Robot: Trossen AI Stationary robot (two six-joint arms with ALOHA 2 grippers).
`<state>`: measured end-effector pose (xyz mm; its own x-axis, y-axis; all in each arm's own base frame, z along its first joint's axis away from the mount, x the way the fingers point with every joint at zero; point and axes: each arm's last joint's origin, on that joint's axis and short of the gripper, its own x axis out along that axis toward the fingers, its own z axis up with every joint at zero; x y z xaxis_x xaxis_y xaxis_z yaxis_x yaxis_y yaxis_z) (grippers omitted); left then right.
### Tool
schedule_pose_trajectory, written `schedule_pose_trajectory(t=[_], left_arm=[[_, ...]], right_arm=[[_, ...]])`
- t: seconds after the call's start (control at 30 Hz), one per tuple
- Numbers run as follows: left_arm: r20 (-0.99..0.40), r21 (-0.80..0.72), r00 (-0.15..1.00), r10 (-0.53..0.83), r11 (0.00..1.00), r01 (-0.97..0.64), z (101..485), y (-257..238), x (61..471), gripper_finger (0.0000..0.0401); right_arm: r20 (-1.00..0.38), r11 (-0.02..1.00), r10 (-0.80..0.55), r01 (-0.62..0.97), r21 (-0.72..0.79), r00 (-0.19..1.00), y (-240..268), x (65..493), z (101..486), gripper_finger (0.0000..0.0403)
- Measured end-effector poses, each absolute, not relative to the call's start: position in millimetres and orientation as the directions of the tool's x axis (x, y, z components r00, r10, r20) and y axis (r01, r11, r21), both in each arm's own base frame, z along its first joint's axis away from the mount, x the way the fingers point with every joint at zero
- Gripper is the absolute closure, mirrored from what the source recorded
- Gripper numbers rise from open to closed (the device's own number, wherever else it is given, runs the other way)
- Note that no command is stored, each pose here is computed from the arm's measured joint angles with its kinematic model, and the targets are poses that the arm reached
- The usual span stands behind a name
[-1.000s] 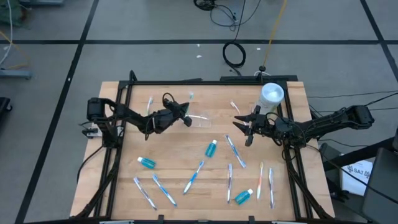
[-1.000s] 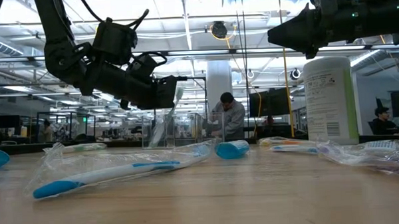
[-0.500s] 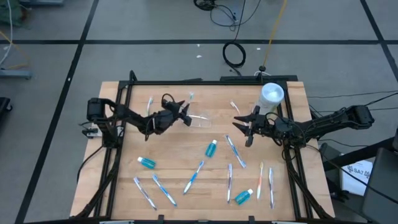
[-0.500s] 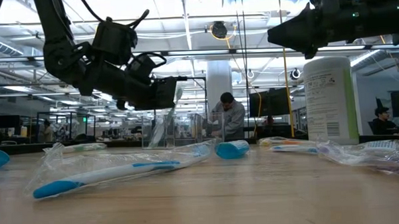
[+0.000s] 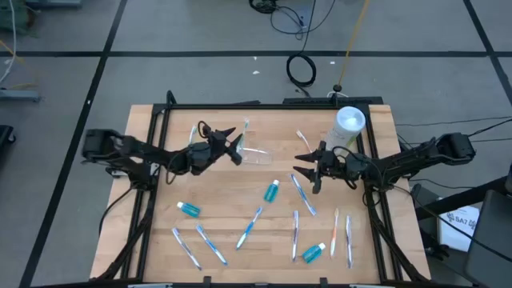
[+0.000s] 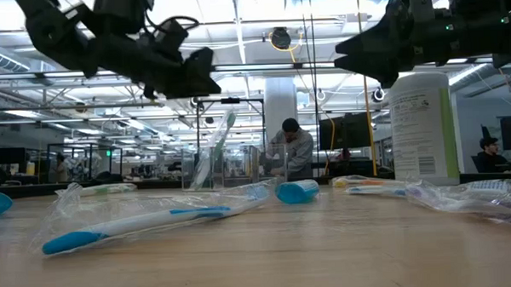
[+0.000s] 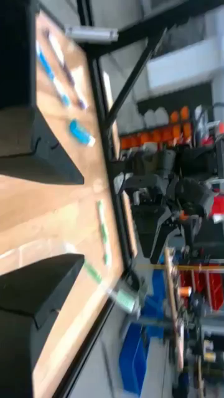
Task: Pick & Place toothbrushing station
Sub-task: Put the blue mouthwash into the middle section of the transparent organizer
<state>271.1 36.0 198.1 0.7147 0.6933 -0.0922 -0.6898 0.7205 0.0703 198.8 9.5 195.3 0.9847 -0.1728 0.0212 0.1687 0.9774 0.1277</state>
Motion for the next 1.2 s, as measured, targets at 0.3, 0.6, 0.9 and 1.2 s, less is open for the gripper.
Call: schedule_pose_trajectory(t=[0.3,0.6,0.9,1.2], left_arm=[[-0.419,0.059,0.853,0.311,0.947,-0.316,219,12,220,0.0231],[-0.784,-0.106,0.620,-0.020,0.989,-0.103,201,-16,168,0.0231],[-0.939,-0.205,0.302,-0.166,0.973,-0.103,187,-43,134,0.0231],[-0.969,-0.178,0.190,-0.159,0.980,-0.086,179,-62,126,0.0231]], right_arm=[[0.078,0.991,-0.041,0.031,0.127,0.996,15,217,199,0.0175],[0.066,0.992,-0.041,0.033,0.123,0.997,15,223,198,0.0178],[0.066,0.992,-0.043,0.034,0.119,0.997,15,223,198,0.0177],[0.094,0.994,-0.044,0.034,0.101,0.995,15,222,201,0.0177]])
